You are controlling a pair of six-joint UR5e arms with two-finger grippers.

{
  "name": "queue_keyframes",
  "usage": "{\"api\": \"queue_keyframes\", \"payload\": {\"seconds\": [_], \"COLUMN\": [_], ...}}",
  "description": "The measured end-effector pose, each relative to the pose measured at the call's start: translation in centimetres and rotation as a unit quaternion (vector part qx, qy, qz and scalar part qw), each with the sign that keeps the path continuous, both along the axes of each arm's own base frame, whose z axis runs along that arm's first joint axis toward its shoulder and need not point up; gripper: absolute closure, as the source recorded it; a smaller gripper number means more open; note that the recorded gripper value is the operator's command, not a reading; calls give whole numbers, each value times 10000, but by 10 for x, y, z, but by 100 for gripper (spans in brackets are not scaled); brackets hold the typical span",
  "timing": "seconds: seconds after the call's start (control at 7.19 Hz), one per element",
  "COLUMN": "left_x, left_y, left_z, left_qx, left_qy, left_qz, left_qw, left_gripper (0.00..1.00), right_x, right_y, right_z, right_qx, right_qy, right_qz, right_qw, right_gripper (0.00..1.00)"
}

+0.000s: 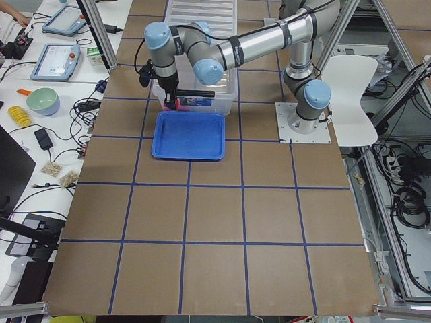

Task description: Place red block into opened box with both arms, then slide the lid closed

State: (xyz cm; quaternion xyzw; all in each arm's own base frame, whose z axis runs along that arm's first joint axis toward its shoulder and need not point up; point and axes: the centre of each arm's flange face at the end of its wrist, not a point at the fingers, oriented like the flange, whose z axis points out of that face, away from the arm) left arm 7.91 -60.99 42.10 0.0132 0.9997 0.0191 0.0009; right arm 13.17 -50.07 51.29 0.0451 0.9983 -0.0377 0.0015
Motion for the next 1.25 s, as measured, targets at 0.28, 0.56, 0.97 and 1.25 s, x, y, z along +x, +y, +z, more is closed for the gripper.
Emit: {"api": "queue_keyframes", "payload": {"seconds": [0.28, 0.56, 0.97, 1.25], "left_x": [-82, -164, -215, -219], "left_y": [8, 16, 31, 40], "left_z": [19, 4, -57, -110], "left_qx": [11, 140, 399, 445], "left_qy": [-14, 39, 39, 43], "left_qz": [226, 376, 358, 331], "left_qw": [9997, 9992, 9986, 9985], "left_gripper": [100, 100, 100, 100], "right_x": [0, -1, -2, -3], "right_y": [1, -2, -7, -9], "right_z": [1, 0, -2, -4], "right_qx": [-8, -44, -25, 6], "right_qy": [10, 14, 41, 57], "right_qz": [16, 25, 204, 277], "right_qw": [10000, 10000, 9998, 9996], "right_gripper": [0, 0, 0, 0]}}
